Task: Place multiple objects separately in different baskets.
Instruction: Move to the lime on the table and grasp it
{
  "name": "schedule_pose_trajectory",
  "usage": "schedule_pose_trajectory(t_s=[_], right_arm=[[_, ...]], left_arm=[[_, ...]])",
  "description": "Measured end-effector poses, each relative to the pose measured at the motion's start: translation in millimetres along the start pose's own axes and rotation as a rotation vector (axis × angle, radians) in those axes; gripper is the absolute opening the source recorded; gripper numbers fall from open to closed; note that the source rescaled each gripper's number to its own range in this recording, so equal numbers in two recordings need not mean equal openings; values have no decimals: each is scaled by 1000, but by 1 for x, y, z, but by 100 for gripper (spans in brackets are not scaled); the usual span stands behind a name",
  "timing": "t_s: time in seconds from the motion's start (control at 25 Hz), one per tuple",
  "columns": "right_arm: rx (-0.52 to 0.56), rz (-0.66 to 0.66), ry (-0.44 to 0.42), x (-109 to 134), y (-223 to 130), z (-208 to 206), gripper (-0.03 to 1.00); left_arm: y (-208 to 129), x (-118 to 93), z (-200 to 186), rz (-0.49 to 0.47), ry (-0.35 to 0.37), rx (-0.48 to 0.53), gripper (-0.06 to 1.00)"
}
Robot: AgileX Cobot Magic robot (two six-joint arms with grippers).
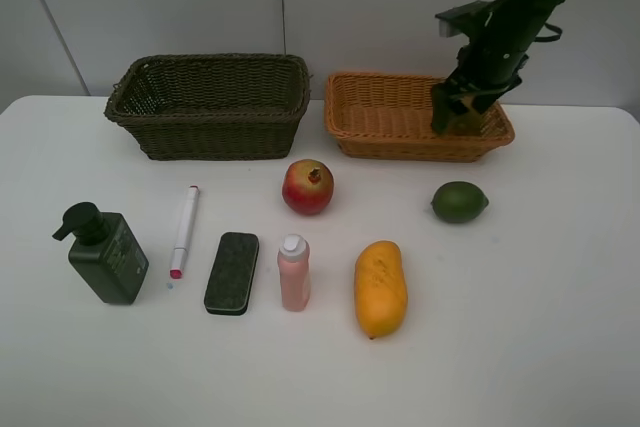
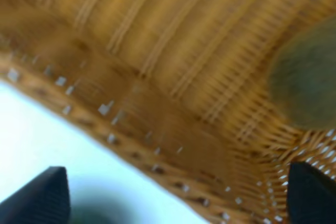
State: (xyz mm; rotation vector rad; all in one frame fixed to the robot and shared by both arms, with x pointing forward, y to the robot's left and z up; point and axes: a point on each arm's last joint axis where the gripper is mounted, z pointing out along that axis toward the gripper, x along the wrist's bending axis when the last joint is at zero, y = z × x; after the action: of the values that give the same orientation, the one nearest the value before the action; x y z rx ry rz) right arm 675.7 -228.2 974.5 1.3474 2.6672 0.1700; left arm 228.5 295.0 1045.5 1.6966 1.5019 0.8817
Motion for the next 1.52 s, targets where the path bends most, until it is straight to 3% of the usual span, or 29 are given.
schedule_pose_trajectory(t_s=[0.24,0.48,0.72,0.96,1.28,1.52], right_arm=[[60,-168,135,12,-6,-1,99],[95,-216,185,24,-26,0,99],[42,-284,147,37,-53,-9,99],[71,-393,162,46,-73,11,99],[20,-460,83,42,-73,19,99],[27,-467,95,43,-73,30,99]], left_arm=[[0,0,0,0,0,0,100],[0,0,0,0,0,0,100],[0,0,0,0,0,0,100],[0,0,0,0,0,0,100],[0,0,0,0,0,0,100],[0,0,0,0,0,0,100]])
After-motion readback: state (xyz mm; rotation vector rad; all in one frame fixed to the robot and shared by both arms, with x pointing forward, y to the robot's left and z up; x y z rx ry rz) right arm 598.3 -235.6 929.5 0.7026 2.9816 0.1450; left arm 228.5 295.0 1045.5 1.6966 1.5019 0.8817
